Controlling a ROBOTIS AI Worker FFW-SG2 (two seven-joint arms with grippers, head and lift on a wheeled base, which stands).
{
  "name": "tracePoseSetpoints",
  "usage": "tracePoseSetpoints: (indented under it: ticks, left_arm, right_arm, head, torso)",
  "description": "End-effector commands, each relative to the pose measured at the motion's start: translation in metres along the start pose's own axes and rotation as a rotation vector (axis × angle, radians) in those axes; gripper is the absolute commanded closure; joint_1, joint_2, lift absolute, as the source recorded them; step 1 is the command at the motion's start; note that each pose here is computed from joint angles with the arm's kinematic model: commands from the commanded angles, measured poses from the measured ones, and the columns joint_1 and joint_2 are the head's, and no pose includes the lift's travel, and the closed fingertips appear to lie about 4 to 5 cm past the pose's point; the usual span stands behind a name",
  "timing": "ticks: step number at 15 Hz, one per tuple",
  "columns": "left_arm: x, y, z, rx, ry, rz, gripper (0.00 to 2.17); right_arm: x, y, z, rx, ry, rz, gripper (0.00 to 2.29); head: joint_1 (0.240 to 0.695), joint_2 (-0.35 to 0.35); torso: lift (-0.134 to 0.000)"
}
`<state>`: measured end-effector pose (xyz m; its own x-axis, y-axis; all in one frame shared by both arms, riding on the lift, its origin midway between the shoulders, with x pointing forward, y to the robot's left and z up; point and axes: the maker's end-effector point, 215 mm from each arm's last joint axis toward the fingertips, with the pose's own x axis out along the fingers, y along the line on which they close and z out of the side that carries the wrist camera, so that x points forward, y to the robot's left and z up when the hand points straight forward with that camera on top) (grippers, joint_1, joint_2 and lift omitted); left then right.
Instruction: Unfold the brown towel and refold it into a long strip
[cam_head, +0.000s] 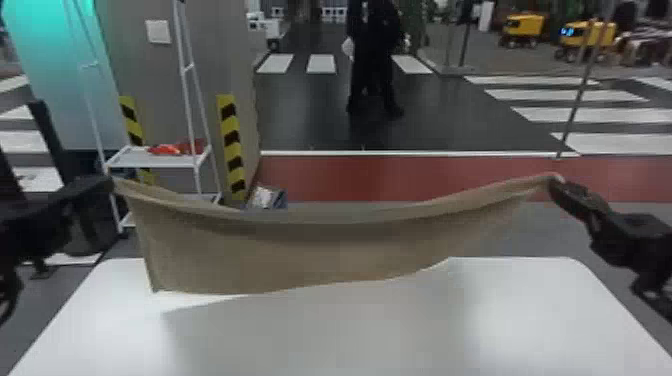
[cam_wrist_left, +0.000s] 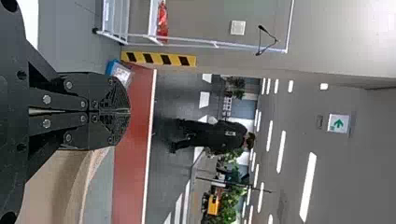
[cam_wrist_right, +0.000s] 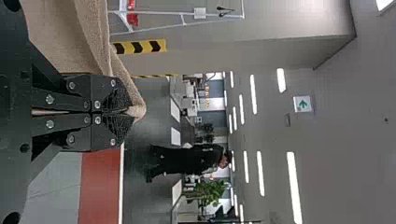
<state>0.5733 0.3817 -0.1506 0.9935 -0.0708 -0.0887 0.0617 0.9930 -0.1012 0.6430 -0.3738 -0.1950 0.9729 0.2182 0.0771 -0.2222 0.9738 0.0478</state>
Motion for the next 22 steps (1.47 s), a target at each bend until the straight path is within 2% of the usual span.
tracePoseSetpoints:
  ticks: [1,3,6,7,8,9,10,11,13,17,20,22]
  left_arm:
    - [-0.03,-0.009,-0.033,0.024,0.044,-0.021,1.95]
    - [-0.048,-0.027,-0.064,0.024,0.099,-0.067,1.95]
    - [-0.074,-0.045,-0.111,0.032,0.219,-0.052,1.95]
    - [-0.087,-0.049,-0.133,0.042,0.298,-0.039,1.95]
    - [-0.113,-0.05,-0.164,0.037,0.422,-0.023,1.95]
    - [-0.137,-0.053,-0.186,0.027,0.515,-0.016,1.95]
    - [-0.158,-0.051,-0.197,0.036,0.566,0.006,1.95]
    - [-0.17,-0.048,-0.201,0.05,0.586,0.023,1.95]
    - [-0.187,-0.047,-0.21,0.031,0.63,0.032,1.95]
    - [-0.195,-0.041,-0.203,0.033,0.618,0.061,1.95]
    - [-0.175,-0.046,-0.188,0.036,0.573,0.051,1.95]
    - [-0.15,-0.047,-0.181,0.043,0.535,0.053,1.95]
  right_arm:
    - [-0.037,-0.002,-0.033,-0.017,0.025,-0.007,1.5]
    - [-0.076,-0.015,-0.065,-0.021,0.085,-0.019,1.5]
    - [-0.131,-0.032,-0.093,-0.05,0.155,-0.05,1.5]
    - [-0.145,-0.031,-0.101,-0.05,0.179,-0.045,1.5]
    - [-0.16,-0.029,-0.106,-0.052,0.197,-0.04,1.5]
    - [-0.174,-0.028,-0.111,-0.045,0.214,-0.036,1.5]
    - [-0.188,-0.028,-0.118,-0.029,0.234,-0.033,1.5]
    - [-0.202,-0.027,-0.122,-0.021,0.251,-0.021,1.5]
    - [-0.22,-0.025,-0.122,-0.004,0.26,0.012,1.5]
    - [-0.241,-0.011,-0.113,0.034,0.291,0.078,1.5]
    - [-0.232,-0.015,-0.111,0.032,0.285,0.072,1.5]
    - [-0.211,-0.021,-0.13,0.079,0.344,0.062,1.5]
  head:
    - [0.453,0.008]
    - [0.504,-0.005]
    - [0.61,-0.059]
    - [0.633,-0.072]
    - [0.655,-0.085]
    - [0.695,-0.107]
    - [0.695,-0.119]
    - [0.695,-0.13]
    - [0.695,-0.14]
    - [0.695,-0.145]
    - [0.695,-0.135]
    - [0.695,-0.139]
  torso:
    - [-0.123]
    - [-0.123]
    - [-0.123]
    - [-0.123]
    - [-0.123]
    - [-0.123]
    - [-0.123]
    - [-0.123]
    - [-0.123]
    - [-0.123]
    - [-0.123]
    - [-0.123]
